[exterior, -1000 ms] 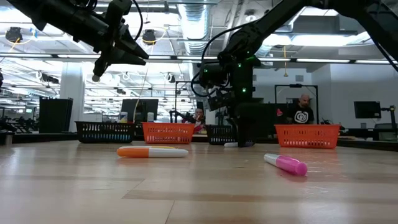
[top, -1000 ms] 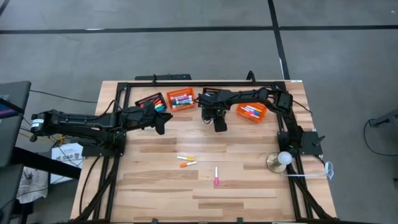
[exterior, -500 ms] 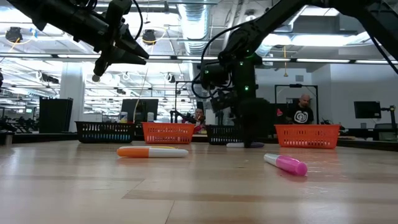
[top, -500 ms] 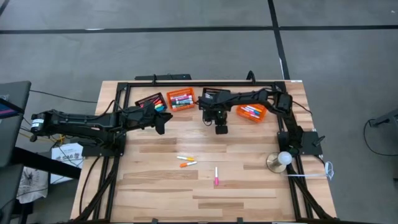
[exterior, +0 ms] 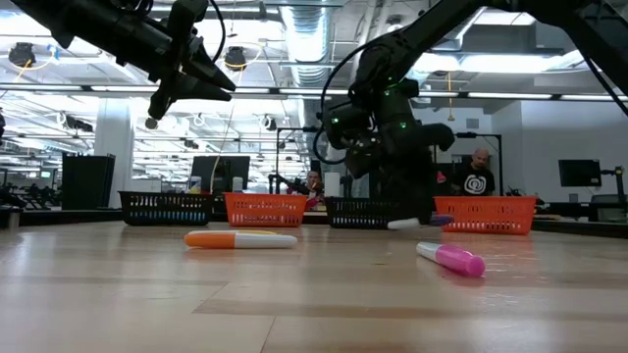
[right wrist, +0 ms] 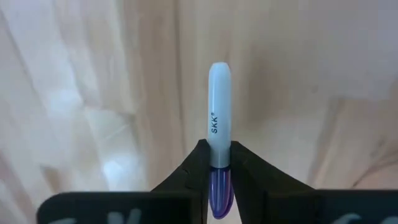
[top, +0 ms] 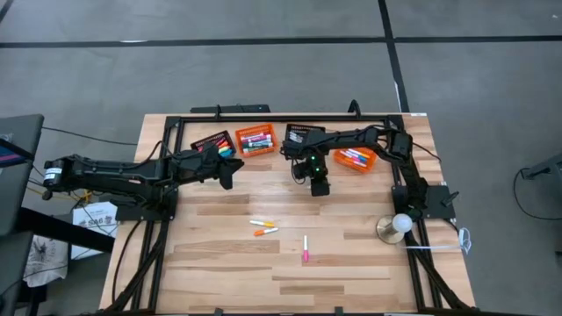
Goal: Pick & Place Markers
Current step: Put the purple small highlighter pen into the left orange bin
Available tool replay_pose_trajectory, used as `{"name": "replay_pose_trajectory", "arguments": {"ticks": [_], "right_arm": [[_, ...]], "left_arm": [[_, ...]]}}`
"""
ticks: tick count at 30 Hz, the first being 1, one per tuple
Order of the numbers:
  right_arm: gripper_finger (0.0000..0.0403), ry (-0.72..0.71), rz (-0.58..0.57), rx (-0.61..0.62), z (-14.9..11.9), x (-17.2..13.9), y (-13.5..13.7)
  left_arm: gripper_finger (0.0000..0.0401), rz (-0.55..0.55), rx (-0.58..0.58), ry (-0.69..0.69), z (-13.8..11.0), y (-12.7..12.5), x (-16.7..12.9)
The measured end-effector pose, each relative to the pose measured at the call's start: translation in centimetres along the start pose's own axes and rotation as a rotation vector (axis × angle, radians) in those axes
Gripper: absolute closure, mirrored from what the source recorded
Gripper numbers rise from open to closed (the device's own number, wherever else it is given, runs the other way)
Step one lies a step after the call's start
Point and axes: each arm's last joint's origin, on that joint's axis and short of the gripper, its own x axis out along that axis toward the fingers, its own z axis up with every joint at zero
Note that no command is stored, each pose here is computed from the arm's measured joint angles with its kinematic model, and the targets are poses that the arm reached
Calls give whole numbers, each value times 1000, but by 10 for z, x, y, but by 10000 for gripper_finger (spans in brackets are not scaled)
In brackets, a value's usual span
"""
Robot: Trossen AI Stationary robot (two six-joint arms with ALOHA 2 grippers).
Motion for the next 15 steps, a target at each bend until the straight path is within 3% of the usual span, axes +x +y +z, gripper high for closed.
{"name": "replay_pose_trajectory", "arguments": {"ticks": [10,15], "right_arm": [[368,89,98,32,-16,-5,-4],[361,73,100,61,-28,-22,-8]], "left_arm": [[320,-4,-6,-5,0,0,0],[320,-6,-7,-7,1,-1,0]]}}
